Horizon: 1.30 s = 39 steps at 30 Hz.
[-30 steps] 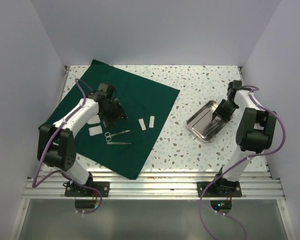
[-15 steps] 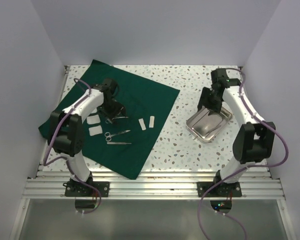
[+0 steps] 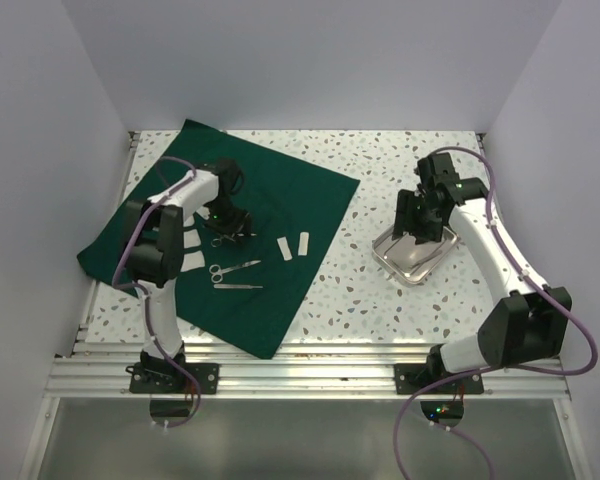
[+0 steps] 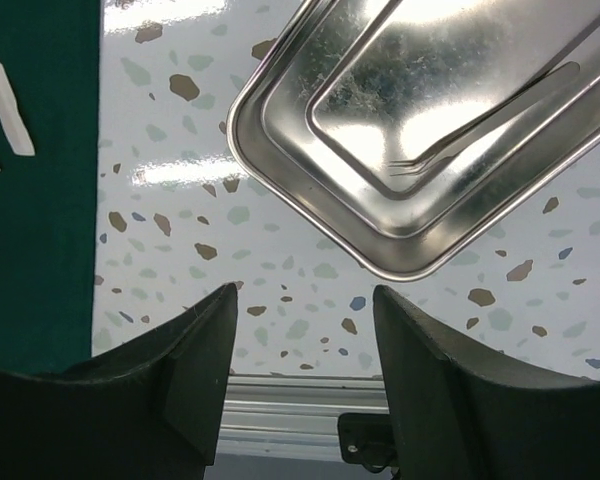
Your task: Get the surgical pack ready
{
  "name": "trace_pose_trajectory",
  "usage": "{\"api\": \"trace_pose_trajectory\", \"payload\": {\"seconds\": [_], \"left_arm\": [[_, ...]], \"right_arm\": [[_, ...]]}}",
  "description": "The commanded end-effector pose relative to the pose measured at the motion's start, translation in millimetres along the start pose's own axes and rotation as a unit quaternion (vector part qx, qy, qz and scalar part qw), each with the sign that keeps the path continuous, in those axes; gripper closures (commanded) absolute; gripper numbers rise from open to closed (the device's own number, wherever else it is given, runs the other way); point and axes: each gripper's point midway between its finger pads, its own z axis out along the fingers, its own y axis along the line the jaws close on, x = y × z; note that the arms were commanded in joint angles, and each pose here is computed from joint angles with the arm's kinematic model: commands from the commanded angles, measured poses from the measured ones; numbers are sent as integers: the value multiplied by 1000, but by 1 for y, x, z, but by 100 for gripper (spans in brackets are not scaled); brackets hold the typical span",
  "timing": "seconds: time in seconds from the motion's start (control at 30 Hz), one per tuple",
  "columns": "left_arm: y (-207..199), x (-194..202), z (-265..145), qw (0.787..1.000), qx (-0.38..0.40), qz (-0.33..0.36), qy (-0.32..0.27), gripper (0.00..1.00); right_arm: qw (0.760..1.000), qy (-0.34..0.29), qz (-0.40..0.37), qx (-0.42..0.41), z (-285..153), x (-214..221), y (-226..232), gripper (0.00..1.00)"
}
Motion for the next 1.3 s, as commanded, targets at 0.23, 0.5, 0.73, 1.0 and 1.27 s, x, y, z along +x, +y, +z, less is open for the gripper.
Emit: {"api": "trace_pose_trajectory", "payload": {"seconds": [0.23, 0.5, 0.73, 1.0, 1.27], "left_arm": [[-21, -17, -10, 998, 12, -55, -11, 62], [-21, -13, 1, 997, -3, -79, 9, 61], [-31, -19, 5, 995, 2, -95, 11, 61], [-30, -22, 11, 995, -9, -101, 11, 60], [-25, -23, 19, 994, -18, -103, 19, 67]], "right_arm": [[1000, -3, -19, -15, -5, 7, 1, 39], [999, -2, -21, -26, -1, 3, 6, 39], [999, 2, -21, -29, 3, 5, 7, 39], [999, 1, -23, -25, 4, 5, 5, 39], [999, -1, -25, -25, 4, 2, 6, 39]]}}
